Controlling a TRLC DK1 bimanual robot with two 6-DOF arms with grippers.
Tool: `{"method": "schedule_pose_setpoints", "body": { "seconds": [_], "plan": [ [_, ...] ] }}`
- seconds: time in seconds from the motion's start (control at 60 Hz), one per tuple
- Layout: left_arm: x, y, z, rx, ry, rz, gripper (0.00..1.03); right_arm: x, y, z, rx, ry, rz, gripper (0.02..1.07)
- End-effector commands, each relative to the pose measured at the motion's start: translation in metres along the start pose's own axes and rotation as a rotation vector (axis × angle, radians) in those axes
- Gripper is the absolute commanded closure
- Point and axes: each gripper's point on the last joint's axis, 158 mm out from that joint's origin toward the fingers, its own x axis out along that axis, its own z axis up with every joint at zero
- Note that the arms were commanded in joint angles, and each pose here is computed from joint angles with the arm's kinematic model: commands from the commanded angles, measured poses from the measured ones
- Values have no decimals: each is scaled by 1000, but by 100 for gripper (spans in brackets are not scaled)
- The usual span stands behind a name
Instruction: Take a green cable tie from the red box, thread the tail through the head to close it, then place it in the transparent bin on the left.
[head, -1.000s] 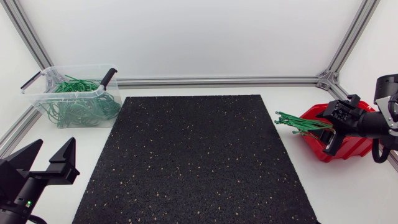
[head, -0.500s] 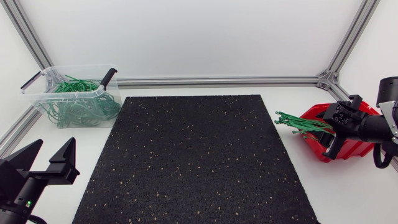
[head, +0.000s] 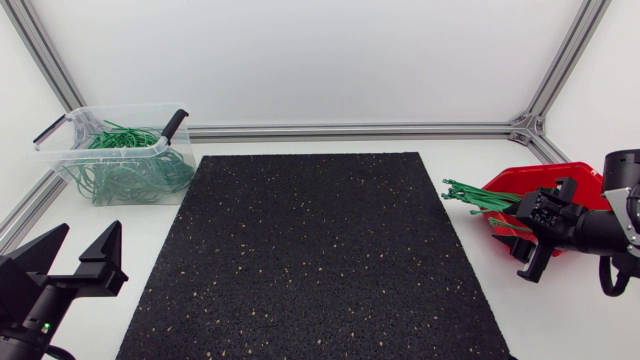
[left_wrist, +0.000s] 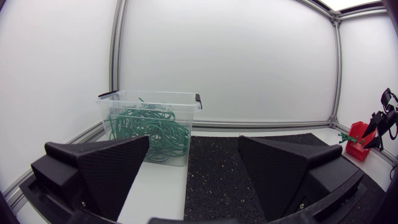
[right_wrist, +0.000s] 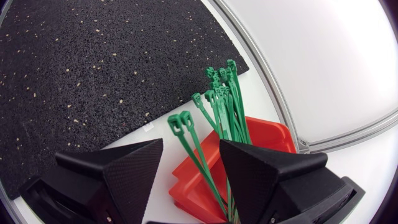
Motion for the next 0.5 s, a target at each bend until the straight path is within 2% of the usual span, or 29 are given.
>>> {"method": "schedule_pose_setpoints", "body": {
  "seconds": [0.0,0.317,0.383,0.483],
  "plan": [
    [1,2,-24,-23,58,8,3,-3,6,-4,-19,0,3,39],
    [1,3,-24,-23,58,10,3,-14,-6,0,-14,-17,-30,39],
    [1,4,-24,-23,57,14,3,-13,-2,1,-16,-19,-20,48],
    [1,4,-24,-23,59,17,3,-11,2,0,-15,-19,-14,54]
  ]
}}
